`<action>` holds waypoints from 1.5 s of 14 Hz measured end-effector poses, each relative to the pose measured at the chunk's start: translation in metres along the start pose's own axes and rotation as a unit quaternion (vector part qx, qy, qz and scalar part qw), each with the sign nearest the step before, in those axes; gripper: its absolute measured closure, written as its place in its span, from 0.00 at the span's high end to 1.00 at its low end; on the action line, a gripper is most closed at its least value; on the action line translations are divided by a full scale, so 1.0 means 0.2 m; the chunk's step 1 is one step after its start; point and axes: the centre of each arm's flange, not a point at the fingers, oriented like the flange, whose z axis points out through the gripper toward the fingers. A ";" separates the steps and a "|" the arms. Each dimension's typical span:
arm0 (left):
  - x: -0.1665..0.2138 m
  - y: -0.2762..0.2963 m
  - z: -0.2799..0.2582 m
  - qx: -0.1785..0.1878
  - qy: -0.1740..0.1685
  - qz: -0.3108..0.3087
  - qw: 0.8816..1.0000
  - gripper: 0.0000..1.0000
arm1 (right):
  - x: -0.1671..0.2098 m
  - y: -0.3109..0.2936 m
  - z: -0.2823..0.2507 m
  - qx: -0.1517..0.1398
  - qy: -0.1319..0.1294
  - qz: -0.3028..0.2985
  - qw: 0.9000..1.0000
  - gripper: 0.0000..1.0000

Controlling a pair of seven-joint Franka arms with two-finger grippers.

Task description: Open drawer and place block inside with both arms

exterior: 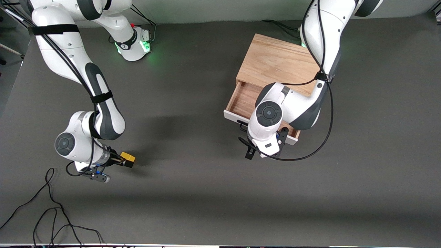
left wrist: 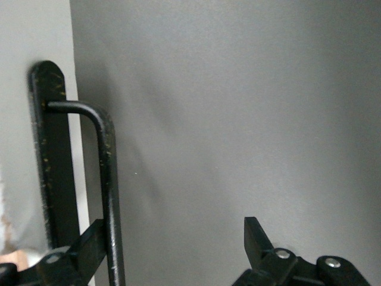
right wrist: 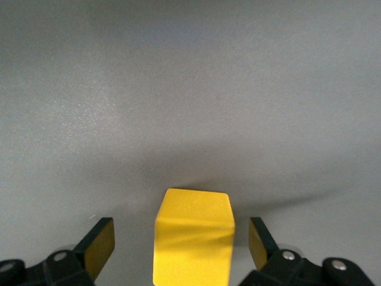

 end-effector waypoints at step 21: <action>1.21 -0.29 -1.29 -0.016 0.041 0.278 0.960 1.00 | 0.05 -0.22 -0.22 0.014 0.006 -0.020 1.000 0.55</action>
